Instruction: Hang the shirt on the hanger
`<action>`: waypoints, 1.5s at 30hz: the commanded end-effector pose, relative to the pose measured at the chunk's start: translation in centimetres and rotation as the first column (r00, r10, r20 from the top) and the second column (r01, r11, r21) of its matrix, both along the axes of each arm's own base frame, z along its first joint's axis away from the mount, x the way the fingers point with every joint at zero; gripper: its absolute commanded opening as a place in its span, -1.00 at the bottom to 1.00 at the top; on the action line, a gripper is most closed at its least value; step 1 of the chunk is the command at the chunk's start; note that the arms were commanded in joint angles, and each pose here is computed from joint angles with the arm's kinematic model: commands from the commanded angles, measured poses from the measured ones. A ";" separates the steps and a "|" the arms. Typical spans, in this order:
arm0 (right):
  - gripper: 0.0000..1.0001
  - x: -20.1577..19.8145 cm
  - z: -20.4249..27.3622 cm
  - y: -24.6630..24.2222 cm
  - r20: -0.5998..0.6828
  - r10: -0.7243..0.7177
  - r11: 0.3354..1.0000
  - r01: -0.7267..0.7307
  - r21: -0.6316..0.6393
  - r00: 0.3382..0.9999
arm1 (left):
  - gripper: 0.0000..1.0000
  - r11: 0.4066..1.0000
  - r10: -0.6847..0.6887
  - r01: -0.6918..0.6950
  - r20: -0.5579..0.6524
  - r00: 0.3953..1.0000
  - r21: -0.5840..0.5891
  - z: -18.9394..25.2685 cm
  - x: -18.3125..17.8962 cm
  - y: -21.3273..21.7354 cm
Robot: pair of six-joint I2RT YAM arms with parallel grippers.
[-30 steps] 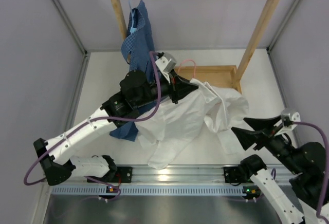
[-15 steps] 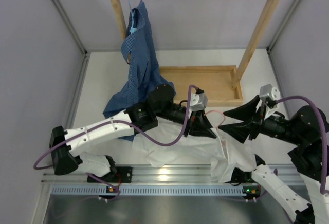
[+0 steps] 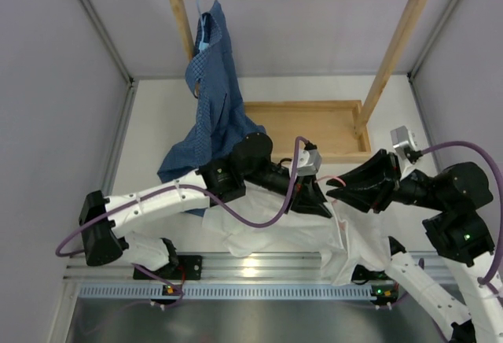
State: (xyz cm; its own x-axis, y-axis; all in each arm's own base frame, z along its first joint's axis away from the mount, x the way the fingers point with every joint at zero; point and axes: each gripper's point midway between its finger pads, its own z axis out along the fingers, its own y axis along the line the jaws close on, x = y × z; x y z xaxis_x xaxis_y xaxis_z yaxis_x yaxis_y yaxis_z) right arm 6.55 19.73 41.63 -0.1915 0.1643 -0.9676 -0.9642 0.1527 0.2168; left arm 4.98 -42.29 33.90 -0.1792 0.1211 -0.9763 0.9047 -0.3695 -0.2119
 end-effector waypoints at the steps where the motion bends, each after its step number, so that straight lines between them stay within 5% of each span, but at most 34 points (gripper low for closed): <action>1: -0.45 -1.0 1.1 0.2 0.079 0.062 0.997 -0.065 0.036 0.995 | -1.00 0.993 -0.046 0.051 0.048 0.998 -0.102 3.0 -0.8 0.1; 3: -0.49 -1.1 0.9 0.3 0.085 0.071 0.997 -0.073 0.030 0.994 | -1.00 0.994 -0.049 0.054 0.047 0.998 -0.099 3.0 -0.9 0.1; 4: -0.77 -1.0 0.8 0.3 0.088 0.067 0.997 -0.070 0.028 0.994 | -1.00 0.994 -0.048 0.052 0.045 0.998 -0.097 3.0 -0.8 0.1; 6: -1.00 -0.9 0.9 0.2 0.091 0.057 0.998 -0.060 0.030 0.994 | -1.00 0.995 -0.036 0.040 0.043 0.998 -0.093 3.1 -0.7 0.2; 8: -1.00 -0.6 1.2 0.0 0.112 0.023 0.999 -0.027 0.039 0.993 | -0.90 0.995 0.008 -0.004 0.046 0.999 -0.097 3.3 -0.1 0.0; 10: -1.00 0.1 1.8 -0.7 0.136 -0.068 0.996 0.060 0.063 0.988 | -0.18 0.986 0.143 -0.139 0.040 0.989 -0.091 3.7 2.0 -0.4; 12: -1.00 0.3 2.6 -1.4 0.160 -0.137 0.989 0.125 0.080 0.978 | 0.03 0.973 0.206 -0.198 0.069 0.976 -0.116 5.4 2.8 0.0; 14: -1.00 1.3 2.3 -2.0 0.140 -0.211 0.977 0.205 0.059 0.967 | 0.96 0.939 0.339 -0.333 0.066 0.939 -0.082 5.7 4.9 0.4; 16: -1.00 2.3 2.7 -2.8 0.145 -0.286 0.958 0.282 0.048 0.947 | 0.97 0.894 0.444 -0.434 0.090 0.892 -0.111 7.7 6.1 2.3; 19: -1.00 3.1 2.4 -3.8 0.115 -0.365 0.930 0.367 0.006 0.924 | 0.96 0.729 0.684 -0.671 0.101 0.723 -0.137 8.4 9.3 7.5; 20: -1.00 3.7 2.0 -4.3 0.093 -0.410 0.910 0.413 -0.016 0.907 | 0.97 0.667 0.745 -0.731 0.097 0.660 -0.145 8.3 10.1 9.3; 21: -1.00 3.6 2.7 -4.8 0.103 -0.432 0.900 0.435 -0.008 0.896 | 0.97 0.539 0.842 -0.829 0.083 0.533 -0.150 8.0 12.0 11.9; 25: -1.00 3.6 3.8 -5.4 0.130 -0.458 0.885 0.464 -0.019 0.879 | 0.97 0.387 0.922 -0.911 0.050 0.384 -0.145 4.1 12.2 18.2; 30: -1.00 1.8 5.8 -5.3 0.179 -0.399 0.913 0.408 -0.015 0.900 | 0.97 0.344 0.938 -0.935 0.070 0.339 -0.088 -1.7 12.2 20.2; 36: -1.00 -0.3 6.5 -5.3 0.214 -0.340 0.935 0.354 -0.031 0.916 | 0.96 0.414 0.910 -0.904 0.066 0.409 -0.108 -2.7 11.7 18.3; 40: -1.00 -1.8 6.6 -5.1 0.228 -0.278 0.956 0.293 -0.032 0.933 | 0.96 0.381 0.924 -0.916 0.077 0.374 -0.124 -2.7 12.9 17.5; 44: -1.00 -2.8 6.7 -4.8 0.235 -0.230 0.969 0.245 -0.036 0.945 | 0.90 0.350 0.936 -0.929 0.091 0.341 -0.122 -2.8 14.6 16.3; 45: -1.00 -2.8 6.7 -4.8 0.237 -0.233 0.968 0.248 -0.034 0.943 | 0.67 0.380 0.924 -0.916 0.088 0.371 -0.128 -2.6 14.4 15.5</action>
State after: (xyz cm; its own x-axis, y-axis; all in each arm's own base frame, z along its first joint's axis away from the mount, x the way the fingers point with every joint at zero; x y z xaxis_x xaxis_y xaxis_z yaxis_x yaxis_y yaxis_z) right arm 5.36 14.88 47.22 0.0340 0.1070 -0.9937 -0.8964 0.4429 0.0170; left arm 18.47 -25.42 28.60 -0.0847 -0.0161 -0.9963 0.6985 0.7121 -0.0709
